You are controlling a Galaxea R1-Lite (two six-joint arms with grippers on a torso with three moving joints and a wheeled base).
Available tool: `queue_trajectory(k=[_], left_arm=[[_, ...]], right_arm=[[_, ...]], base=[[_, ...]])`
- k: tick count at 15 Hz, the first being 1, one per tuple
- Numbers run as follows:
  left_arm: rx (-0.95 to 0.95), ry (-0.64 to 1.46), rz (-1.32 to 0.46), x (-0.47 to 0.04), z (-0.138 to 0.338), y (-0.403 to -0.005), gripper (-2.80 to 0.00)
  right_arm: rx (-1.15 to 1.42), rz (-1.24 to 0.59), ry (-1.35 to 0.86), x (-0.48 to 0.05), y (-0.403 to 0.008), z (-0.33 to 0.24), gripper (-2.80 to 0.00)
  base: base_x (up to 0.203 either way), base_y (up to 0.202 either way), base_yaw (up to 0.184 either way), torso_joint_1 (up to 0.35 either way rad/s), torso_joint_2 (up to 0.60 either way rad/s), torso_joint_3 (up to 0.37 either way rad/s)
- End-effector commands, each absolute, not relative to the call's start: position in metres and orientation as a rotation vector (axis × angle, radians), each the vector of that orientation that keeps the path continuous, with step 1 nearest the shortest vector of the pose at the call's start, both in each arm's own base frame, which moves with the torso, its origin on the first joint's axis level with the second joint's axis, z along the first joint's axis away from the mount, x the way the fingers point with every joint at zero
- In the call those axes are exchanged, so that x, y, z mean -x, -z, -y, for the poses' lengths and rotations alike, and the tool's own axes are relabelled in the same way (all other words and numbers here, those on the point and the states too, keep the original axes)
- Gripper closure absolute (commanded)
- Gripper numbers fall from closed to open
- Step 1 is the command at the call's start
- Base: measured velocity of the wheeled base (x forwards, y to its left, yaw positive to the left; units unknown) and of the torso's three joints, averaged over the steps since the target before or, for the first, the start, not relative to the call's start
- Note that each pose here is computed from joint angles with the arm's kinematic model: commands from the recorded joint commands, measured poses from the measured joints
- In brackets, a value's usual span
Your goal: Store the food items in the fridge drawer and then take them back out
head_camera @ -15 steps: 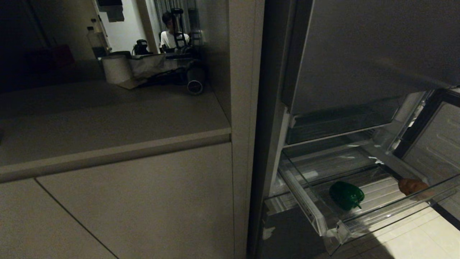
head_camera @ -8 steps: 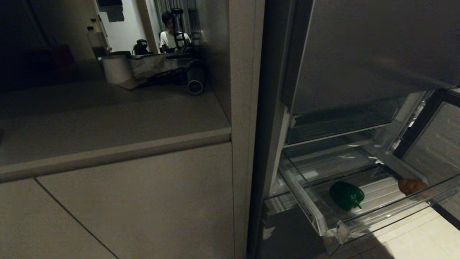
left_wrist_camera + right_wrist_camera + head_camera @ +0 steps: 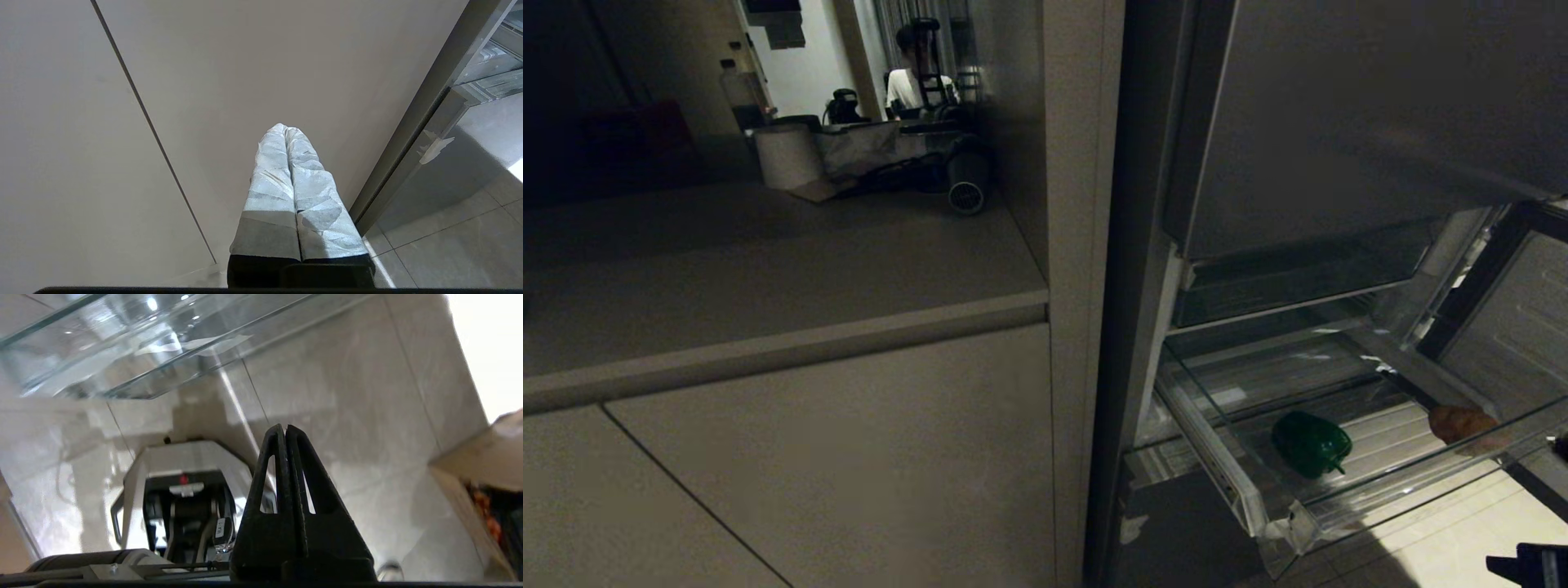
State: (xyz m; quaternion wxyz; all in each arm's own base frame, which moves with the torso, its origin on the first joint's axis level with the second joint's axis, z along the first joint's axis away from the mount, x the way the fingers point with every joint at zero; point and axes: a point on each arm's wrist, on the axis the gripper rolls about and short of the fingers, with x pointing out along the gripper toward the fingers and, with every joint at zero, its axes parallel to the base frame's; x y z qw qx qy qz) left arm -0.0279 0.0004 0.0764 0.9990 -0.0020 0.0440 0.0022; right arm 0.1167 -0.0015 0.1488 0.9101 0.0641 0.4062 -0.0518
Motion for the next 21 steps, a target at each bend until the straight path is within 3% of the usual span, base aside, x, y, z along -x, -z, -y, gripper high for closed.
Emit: queue_trajectory(k=[1,6,16,21], left_arm=[[0.005,-0.005,-0.09,0.028,0.0,-0.076,0.0],[0.004,-0.004,-0.09,0.028,0.0,-0.076,0.0],[0.005,-0.005,-0.09,0.028,0.0,-0.076,0.0],[0.005,-0.005,-0.09,0.028,0.0,-0.076,0.0]], right_arm=[[-0.132,-0.968,0.127,-0.144,-0.131,0.003,0.0],[-0.134,-0.941,0.126,-0.2,-0.105,0.005,0.0],[-0.183,-0.798,-0.015,-0.283,-0.103,0.004,0.0],[-0.163,-0.748,-0.098,-0.345,-0.074,0.003,0.0]], base=[[0.0,0.0,0.0,0.0,0.0,0.0],[0.0,0.0,0.0,0.0,0.0,0.0],[0.0,0.0,0.0,0.0,0.0,0.0],[0.0,0.0,0.0,0.0,0.0,0.0]])
